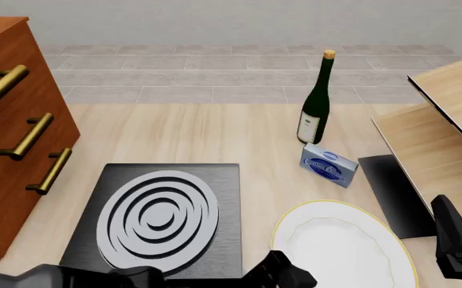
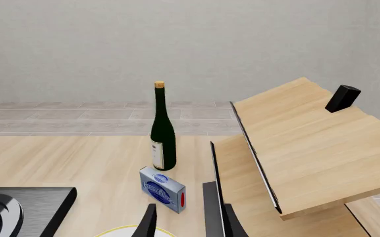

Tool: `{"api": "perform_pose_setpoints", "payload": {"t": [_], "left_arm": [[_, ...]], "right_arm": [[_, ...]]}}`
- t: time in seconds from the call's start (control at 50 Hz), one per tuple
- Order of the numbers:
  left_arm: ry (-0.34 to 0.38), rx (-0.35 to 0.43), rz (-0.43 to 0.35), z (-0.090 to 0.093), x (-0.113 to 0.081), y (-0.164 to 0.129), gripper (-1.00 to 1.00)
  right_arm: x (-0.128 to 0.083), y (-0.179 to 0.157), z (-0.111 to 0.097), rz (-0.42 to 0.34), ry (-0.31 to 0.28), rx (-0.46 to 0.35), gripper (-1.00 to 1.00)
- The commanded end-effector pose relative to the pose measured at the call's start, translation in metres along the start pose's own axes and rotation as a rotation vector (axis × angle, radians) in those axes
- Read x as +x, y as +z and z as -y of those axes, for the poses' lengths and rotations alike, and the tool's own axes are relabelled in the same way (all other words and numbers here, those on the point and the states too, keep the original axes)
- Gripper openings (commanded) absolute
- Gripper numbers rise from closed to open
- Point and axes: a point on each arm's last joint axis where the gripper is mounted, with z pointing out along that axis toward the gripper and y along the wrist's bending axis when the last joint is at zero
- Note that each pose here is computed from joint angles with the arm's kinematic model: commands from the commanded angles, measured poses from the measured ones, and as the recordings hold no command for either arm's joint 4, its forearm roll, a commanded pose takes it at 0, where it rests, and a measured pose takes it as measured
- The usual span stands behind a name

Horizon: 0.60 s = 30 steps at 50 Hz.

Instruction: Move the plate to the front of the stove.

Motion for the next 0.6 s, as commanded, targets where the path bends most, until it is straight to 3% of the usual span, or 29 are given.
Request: {"api": "perform_pose_setpoints", "payload": {"t": [0.02, 0.6], "left_arm": [[0.003, 0.013, -0.002, 0.003, 0.000, 0.006, 1.00], [-0.014, 0.055, -0.017, 0.006, 0.002, 0.028, 1.00]], "right_arm": [[0.000, 0.000, 0.000, -0.001, 0.000, 0.000, 1.00], [0.000, 0.000, 0.000, 0.000, 0.000, 0.000, 1.00]]}}
